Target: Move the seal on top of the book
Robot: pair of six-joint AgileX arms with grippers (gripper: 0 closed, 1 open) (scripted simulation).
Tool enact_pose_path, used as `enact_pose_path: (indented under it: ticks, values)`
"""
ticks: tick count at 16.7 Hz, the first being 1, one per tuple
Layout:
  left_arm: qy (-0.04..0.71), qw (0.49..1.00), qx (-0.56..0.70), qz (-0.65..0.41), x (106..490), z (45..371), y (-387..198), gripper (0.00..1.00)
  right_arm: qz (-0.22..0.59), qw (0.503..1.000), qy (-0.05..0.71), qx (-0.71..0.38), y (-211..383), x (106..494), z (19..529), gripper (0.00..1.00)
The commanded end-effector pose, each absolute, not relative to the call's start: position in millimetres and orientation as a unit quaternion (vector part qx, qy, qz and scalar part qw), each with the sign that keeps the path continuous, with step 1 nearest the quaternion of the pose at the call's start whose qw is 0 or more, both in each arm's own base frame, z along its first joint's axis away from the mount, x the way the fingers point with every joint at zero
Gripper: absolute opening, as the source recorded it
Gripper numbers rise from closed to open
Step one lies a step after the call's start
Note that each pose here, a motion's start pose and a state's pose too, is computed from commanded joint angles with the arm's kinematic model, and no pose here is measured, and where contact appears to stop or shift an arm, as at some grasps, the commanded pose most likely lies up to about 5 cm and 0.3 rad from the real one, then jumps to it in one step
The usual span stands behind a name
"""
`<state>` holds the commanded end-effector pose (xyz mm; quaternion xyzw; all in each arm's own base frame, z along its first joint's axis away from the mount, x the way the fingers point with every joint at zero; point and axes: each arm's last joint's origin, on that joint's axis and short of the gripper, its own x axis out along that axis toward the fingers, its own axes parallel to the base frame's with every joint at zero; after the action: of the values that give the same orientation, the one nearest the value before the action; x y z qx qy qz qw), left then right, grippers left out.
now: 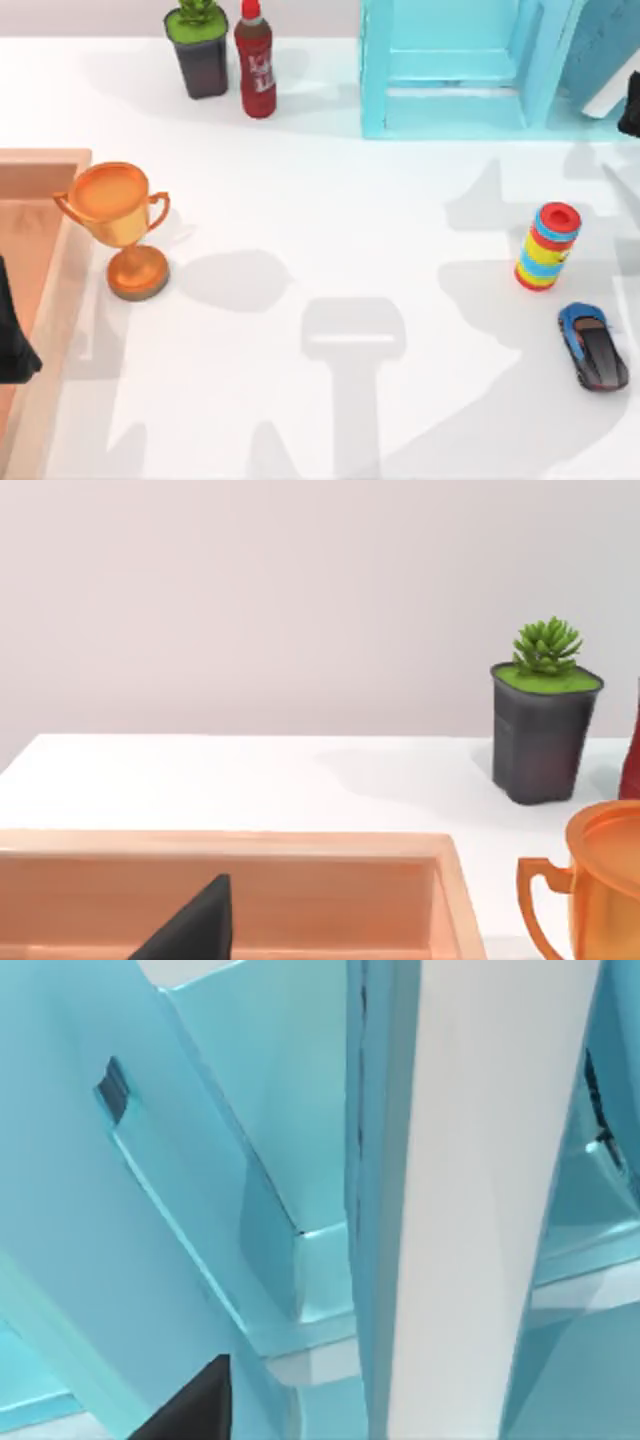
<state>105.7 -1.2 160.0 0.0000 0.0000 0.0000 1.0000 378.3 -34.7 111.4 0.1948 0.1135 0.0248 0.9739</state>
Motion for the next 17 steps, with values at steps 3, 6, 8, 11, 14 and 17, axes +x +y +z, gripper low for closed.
enact_pose_path:
  ticks: [3,6,8,11,14,17]
  values:
    - [0.0,1.0,0.0,0.0,106,160,-1,1.0,0.024,0.974,0.111,0.195,-38,385,115,1.0]
    - [0.0,1.0,0.0,0.0,106,160,-1,1.0,0.023,0.974,0.11,0.196,-44,404,119,1.0]
    - [0.0,1.0,0.0,0.0,106,160,-1,1.0,0.023,0.974,0.11,0.196,-46,421,118,1.0]
    - [0.0,1.0,0.0,0.0,106,160,-1,1.0,0.023,0.974,0.111,0.196,-42,449,110,1.0]
    - [0.0,1.0,0.0,0.0,106,160,-1,1.0,0.024,0.974,0.11,0.195,-32,470,98,1.0]
    - [0.0,1.0,0.0,0.0,106,160,-1,1.0,0.023,0.974,0.111,0.195,-28,477,91,1.0]
